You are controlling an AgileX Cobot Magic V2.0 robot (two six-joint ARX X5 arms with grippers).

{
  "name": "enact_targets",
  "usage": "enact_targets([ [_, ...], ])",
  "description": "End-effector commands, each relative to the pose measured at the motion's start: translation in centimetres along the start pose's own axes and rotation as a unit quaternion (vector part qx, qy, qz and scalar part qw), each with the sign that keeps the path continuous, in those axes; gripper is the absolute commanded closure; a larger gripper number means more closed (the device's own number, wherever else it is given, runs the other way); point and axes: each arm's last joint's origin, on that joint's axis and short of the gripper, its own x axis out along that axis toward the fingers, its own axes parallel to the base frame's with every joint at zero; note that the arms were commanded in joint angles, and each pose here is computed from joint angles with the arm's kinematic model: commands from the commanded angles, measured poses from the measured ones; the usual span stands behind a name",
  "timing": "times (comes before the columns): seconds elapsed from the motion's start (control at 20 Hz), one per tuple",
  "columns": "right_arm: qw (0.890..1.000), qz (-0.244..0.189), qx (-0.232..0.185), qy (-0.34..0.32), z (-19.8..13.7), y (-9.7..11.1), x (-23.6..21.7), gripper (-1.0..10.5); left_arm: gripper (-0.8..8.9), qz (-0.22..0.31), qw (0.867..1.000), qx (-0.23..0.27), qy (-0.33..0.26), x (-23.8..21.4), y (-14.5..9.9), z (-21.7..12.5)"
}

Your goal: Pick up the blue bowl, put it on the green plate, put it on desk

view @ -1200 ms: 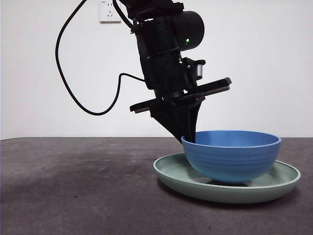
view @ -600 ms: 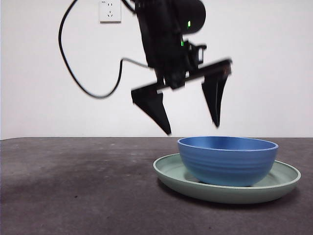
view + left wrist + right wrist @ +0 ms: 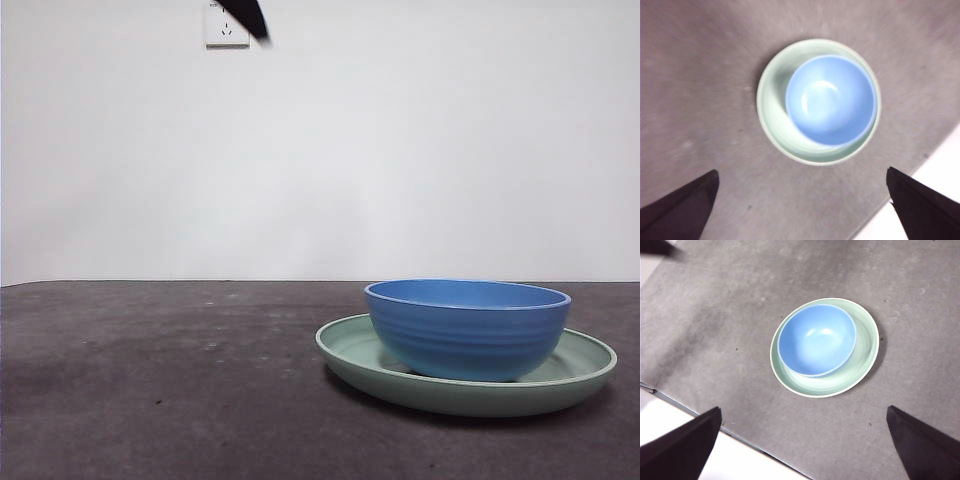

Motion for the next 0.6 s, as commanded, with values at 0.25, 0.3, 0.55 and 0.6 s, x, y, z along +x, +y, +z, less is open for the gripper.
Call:
enact_targets([
  [0.25, 1.000, -0.001, -0.010, -0.011, 0.3, 0.2, -0.4, 3.5, 2.51, 0.002, 0.993, -0.008, -0.120, -8.9, 0.4, -5.8],
  [0.3, 1.000, -0.001, -0.010, -0.011, 0.3, 0.2, -0.4, 3.5, 2.51, 0.002, 0.990, -0.009, -0.141, -9.5, 0.6, -7.2],
  [0.55, 1.000, 0.000, -0.002, -0.006, 0.2, 0.2, -0.4, 3.5, 2.51, 0.006, 0.974, -0.023, -0.224, -10.4, 1.3, -15.2],
  [0.6, 1.000, 0.000, 0.001, -0.007, 0.3, 0.2, -0.4, 3.5, 2.51, 0.005, 0.973, -0.023, -0.228, -10.0, 1.4, -16.5],
])
